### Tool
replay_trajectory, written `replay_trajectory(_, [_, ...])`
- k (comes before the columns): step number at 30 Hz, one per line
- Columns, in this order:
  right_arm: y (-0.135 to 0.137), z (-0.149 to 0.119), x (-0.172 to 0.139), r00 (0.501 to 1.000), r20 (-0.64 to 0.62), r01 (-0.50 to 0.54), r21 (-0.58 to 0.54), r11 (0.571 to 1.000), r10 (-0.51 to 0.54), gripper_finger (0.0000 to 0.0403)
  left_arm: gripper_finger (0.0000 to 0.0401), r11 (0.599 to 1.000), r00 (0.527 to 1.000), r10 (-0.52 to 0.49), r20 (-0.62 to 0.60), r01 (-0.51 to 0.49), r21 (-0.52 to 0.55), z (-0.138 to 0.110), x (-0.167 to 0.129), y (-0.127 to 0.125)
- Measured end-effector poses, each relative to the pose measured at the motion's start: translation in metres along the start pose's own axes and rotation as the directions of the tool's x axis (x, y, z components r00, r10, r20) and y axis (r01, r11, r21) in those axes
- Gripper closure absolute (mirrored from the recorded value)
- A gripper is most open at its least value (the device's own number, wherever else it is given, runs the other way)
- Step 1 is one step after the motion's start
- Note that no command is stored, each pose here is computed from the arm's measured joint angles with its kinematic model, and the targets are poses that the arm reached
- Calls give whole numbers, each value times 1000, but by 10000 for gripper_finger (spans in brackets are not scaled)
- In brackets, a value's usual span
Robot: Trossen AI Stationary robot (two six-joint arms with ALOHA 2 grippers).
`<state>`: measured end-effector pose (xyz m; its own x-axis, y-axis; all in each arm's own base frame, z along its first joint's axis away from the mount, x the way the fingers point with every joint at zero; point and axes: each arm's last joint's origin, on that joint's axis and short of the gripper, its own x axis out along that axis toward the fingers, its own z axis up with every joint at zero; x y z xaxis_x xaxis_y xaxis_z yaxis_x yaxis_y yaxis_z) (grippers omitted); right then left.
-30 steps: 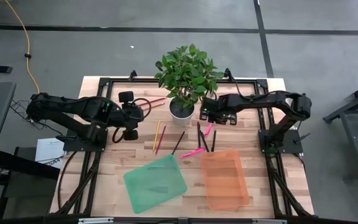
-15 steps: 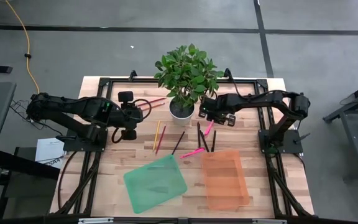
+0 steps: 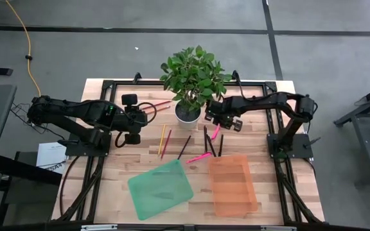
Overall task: Sort pens & pencils
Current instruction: Put the top right pink pen into the green bin
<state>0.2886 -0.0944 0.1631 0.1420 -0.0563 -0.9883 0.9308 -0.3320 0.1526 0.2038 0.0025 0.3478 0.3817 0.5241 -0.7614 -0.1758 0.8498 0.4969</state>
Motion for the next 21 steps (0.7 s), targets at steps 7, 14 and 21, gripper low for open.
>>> replay_trajectory(7, [0, 6, 0, 1000, 1, -1, 36, 999, 1, 307, 268, 1000, 1000, 0, 0, 0, 0, 0, 0, 0])
replay_trajectory(14, [0, 9, 0, 1000, 2, 3, 69, 998, -4, 307, 267, 1000, 1000, 0, 0, 0, 0, 0, 0, 0])
replay_trajectory(21, [0, 12, 1, 1000, -10, 9, 88, 996, -8, 307, 267, 1000, 1000, 0, 0, 0, 0, 0, 0, 0])
